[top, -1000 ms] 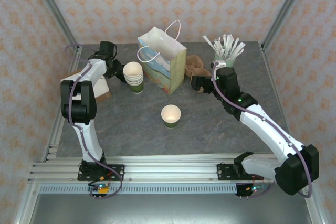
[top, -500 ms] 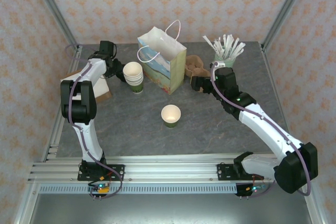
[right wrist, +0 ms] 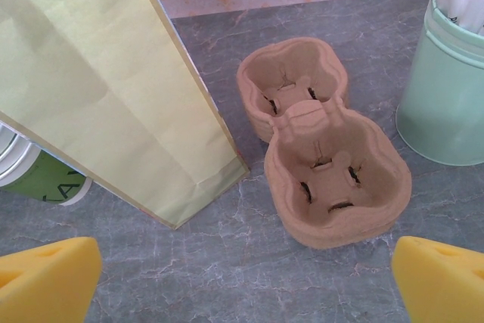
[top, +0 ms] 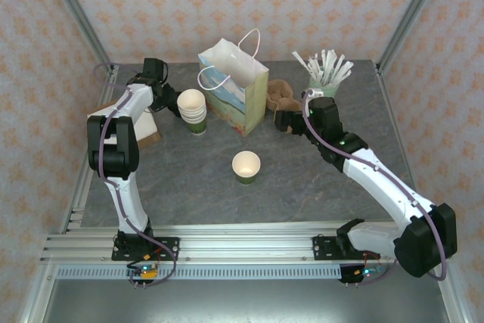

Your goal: Pack the takeout coffee

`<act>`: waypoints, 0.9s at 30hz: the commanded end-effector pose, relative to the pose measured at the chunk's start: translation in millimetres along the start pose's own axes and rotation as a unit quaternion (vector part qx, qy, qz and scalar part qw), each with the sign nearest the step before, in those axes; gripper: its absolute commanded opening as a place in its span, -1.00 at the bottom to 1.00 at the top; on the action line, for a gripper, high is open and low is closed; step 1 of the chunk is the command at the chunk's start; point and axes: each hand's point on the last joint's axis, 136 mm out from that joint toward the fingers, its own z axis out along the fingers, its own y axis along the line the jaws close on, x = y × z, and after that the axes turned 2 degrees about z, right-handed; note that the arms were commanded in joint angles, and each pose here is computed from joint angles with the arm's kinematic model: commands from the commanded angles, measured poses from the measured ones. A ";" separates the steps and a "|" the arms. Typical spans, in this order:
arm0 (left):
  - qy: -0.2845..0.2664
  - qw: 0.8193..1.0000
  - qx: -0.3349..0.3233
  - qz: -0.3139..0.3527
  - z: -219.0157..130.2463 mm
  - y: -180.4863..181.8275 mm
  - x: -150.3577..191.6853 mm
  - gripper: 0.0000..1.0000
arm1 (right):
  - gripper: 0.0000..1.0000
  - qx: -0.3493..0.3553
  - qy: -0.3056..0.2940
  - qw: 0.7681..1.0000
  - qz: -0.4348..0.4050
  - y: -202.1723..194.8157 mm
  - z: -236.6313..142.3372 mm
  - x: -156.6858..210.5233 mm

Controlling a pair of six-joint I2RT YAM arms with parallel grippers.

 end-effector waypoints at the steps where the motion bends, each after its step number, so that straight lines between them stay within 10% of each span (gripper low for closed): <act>1: -0.029 1.000 0.003 -0.004 -26.5 -0.2 -16.5 -0.73 | 0.98 0.003 -0.006 1.000 0.004 2.1 -0.9 -6.6; 15: -0.168 0.984 0.034 -0.057 -142.5 2.8 -59.1 -0.78 | 0.95 -0.017 -0.029 0.999 0.038 14.5 -19.4 -33.7; 27: -0.200 0.929 0.300 -0.089 -258.9 -79.5 3.4 -0.78 | 0.73 -0.277 0.001 0.955 0.109 154.0 -63.5 -89.0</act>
